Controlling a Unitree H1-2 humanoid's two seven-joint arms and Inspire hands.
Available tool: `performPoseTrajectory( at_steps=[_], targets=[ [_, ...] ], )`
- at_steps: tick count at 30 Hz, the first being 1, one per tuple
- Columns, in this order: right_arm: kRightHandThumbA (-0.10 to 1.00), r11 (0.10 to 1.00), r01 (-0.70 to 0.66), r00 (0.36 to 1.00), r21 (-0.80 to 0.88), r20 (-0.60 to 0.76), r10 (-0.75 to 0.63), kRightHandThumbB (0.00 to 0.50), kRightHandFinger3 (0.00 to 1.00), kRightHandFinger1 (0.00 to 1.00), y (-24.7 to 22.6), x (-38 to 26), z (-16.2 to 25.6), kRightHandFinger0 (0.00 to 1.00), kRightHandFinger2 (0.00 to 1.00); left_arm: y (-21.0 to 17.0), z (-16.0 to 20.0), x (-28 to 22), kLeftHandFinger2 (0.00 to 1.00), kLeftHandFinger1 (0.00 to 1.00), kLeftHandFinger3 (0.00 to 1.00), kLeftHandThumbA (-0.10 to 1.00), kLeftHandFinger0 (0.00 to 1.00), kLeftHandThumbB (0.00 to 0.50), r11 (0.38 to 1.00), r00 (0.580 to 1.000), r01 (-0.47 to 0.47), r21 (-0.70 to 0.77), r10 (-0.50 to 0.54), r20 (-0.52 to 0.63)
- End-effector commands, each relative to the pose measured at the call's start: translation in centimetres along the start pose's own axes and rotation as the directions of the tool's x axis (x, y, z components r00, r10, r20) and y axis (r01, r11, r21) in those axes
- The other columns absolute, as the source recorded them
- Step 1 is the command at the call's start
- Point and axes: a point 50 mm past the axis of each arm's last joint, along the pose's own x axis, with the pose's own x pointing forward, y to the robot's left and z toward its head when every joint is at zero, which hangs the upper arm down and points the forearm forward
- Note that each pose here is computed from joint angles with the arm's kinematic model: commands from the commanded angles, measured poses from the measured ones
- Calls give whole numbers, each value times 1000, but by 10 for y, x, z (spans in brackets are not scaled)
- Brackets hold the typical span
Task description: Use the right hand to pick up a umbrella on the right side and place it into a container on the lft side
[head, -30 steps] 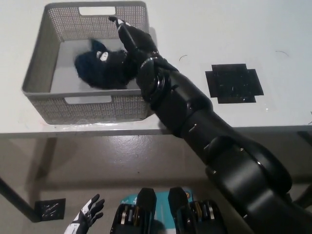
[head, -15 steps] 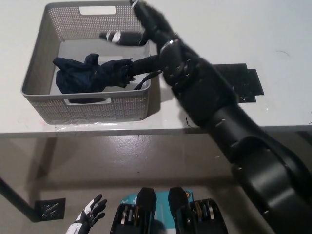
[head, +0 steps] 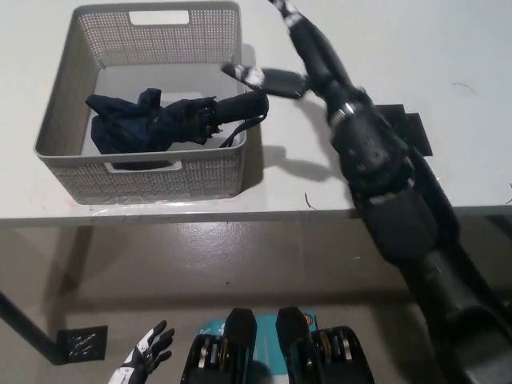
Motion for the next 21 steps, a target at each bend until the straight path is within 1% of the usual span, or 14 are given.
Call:
performPoseTrajectory(
  at_steps=[1, 3, 4, 5, 7, 8, 11, 12, 13, 14, 16, 17, 19, 21],
  targets=[
    [1000, 964, 117, 839, 239, 496, -225, 395, 1000, 1000, -119, -179, 110, 1000, 1000, 15, 0, -10, 1000, 1000, 1000, 1000, 1000, 19, 1000, 1000, -19, 16, 19, 18],
    [1000, 961, 119, 838, 251, 494, -232, 427, 1000, 1000, -109, -208, 104, 1000, 1000, 16, -1, -9, 1000, 1000, 1000, 1000, 1000, 25, 1000, 999, -27, 8, 27, 21],
    [1000, 955, 135, 830, 265, 495, -255, 416, 1000, 1000, -99, -237, 97, 1000, 1000, 16, -1, -7, 1000, 1000, 1000, 1000, 1000, 32, 999, 999, -37, -2, 37, 20],
    [1000, 954, 138, 829, 265, 496, -258, 414, 1000, 1000, -96, -243, 96, 1000, 1000, 16, -2, -7, 1000, 1000, 1000, 1000, 1000, 33, 999, 999, -40, -4, 41, 19],
    [1000, 941, 142, 838, 306, 469, -278, 440, 1000, 1000, -80, -268, 90, 1000, 1000, 18, -2, -6, 1000, 1000, 1000, 1000, 1000, 40, 999, 999, -43, -6, 43, 22],
    [1000, 941, 131, 854, 313, 446, -267, 441, 1000, 1000, -70, -283, 85, 1000, 1000, 19, -3, -6, 1000, 1000, 1000, 1000, 1000, 30, 999, 998, -48, 1, 48, 27],
    [1000, 927, 119, 897, 355, 361, -253, 397, 1000, 1000, -41, -307, 57, 1000, 1000, 20, -6, -7, 1000, 1000, 1000, 1000, 1000, 37, 999, 998, -49, 16, 49, 29],
    [1000, 920, 109, 911, 376, 334, -244, 393, 1000, 1000, -32, -313, 49, 1000, 1000, 20, -7, -9, 1000, 1000, 1000, 1000, 1000, 37, 999, 998, -50, 19, 50, 29],
    [1000, 922, 111, 926, 372, 298, -232, 358, 1000, 1000, -23, -320, 38, 1000, 1000, 19, -8, -9, 1000, 1000, 1000, 1000, 1000, 43, 999, 998, -49, 16, 49, 26],
    [1000, 917, 107, 944, 385, 251, -216, 355, 1000, 1000, -13, -328, 28, 1000, 1000, 20, -8, -9, 1000, 1000, 1000, 1000, 1000, 60, 998, 998, -53, 24, 52, 25],
    [1000, 915, 105, 971, 389, 159, -179, 387, 1000, 1000, -2, -341, 8, 1000, 1000, 19, -8, -8, 1000, 1000, 1000, 1000, 1000, 54, 998, 998, -53, 24, 52, 38],
    [1000, 916, 110, 974, 385, 142, -176, 380, 1000, 1000, 1, -344, 2, 1000, 1000, 18, -8, -8, 1000, 1000, 1000, 1000, 1000, 62, 998, 998, -56, 23, 55, 38],
    [1000, 903, 103, 988, 417, 60, -140, 367, 1000, 1000, 21, -357, -28, 1000, 1000, 16, -10, -13, 1000, 1000, 1000, 1000, 1000, 88, 997, 997, -76, 10, 75, 23],
    [1000, 888, 100, 991, 448, 39, -131, 362, 1000, 1000, 25, -359, -36, 1000, 1000, 16, -10, -14, 1000, 1000, 1000, 1000, 1000, 93, 997, 997, -76, 9, 76, 22]
  ],
)
